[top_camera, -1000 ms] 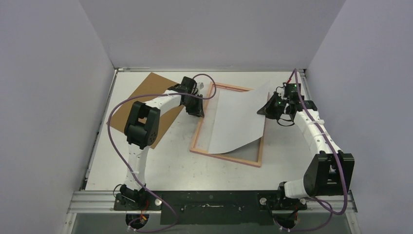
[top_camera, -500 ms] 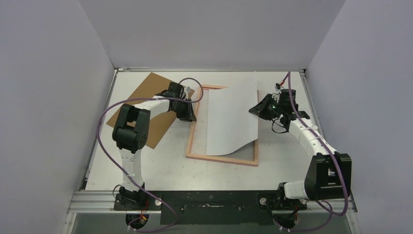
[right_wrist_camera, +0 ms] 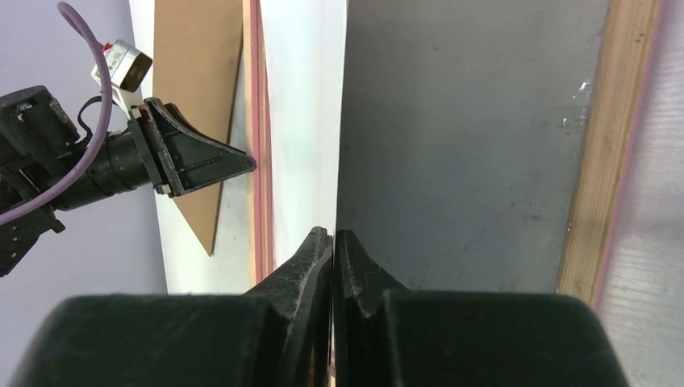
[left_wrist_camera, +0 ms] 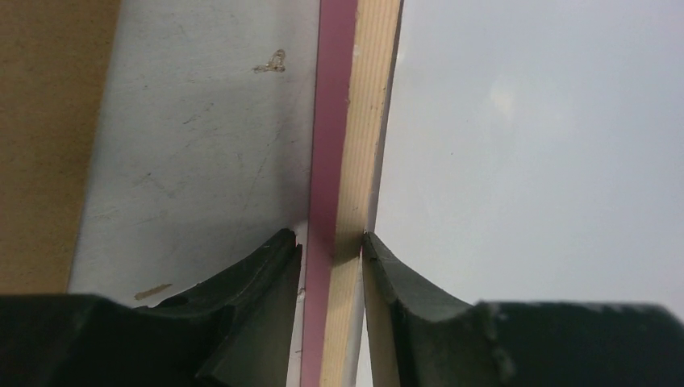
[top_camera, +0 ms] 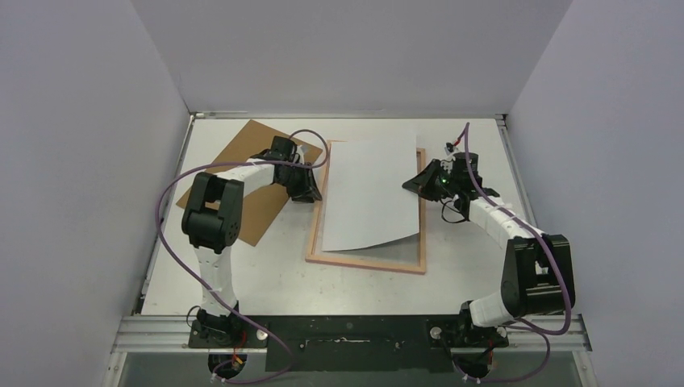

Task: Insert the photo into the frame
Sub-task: Turn over the photo from the photo frame.

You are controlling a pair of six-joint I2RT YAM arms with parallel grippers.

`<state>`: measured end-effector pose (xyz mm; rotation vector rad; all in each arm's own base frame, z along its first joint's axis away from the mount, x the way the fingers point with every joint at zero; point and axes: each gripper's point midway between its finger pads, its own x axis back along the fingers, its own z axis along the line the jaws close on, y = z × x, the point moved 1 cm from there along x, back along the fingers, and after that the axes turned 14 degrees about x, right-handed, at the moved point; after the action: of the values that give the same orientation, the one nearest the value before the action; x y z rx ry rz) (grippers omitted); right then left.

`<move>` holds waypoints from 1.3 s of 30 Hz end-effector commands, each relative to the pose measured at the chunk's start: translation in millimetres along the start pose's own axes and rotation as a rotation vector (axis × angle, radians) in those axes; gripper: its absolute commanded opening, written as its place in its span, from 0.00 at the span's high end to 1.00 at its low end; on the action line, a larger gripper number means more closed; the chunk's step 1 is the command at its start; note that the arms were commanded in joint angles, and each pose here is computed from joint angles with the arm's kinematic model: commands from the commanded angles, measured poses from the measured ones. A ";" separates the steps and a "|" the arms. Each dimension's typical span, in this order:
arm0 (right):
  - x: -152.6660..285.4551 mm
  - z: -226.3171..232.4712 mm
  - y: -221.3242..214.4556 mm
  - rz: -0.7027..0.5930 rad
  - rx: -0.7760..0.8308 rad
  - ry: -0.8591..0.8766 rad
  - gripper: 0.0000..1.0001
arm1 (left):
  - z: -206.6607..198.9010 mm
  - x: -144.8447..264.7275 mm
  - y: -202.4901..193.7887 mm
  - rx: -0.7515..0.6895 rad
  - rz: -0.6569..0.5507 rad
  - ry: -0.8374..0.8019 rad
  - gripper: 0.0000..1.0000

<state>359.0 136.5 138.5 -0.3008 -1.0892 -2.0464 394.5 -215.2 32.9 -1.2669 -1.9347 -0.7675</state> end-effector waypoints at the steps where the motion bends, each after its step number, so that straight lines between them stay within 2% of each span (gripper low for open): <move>1: -6.9 16.2 11.4 -0.046 0.071 0.098 1.00 | -9.1 23.6 13.1 0.001 -0.046 -0.039 0.65; 11: -9.3 7.1 1.9 -0.032 0.066 0.069 1.00 | -1.5 21.9 21.2 0.012 -0.047 -0.025 0.62; 19: -10.6 -3.2 0.0 -0.039 0.053 0.019 1.00 | 6.9 17.0 13.7 0.024 -0.020 -0.014 0.71; 25: -5.0 -6.7 -9.0 -0.031 -0.011 -0.015 1.00 | 3.2 13.9 11.8 0.047 -0.011 -0.039 0.72; 31: -7.9 -0.5 -12.7 -0.015 -0.074 0.027 1.00 | 2.7 10.8 13.9 0.052 -0.007 -0.039 0.72; 39: -14.2 -12.6 -20.0 -0.004 -0.158 -0.038 1.00 | 4.1 9.2 13.6 0.058 0.000 -0.036 0.72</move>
<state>351.0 139.2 110.4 -0.4013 -0.9798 -2.0884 398.2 -200.1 36.3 -1.2360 -1.9508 -0.6981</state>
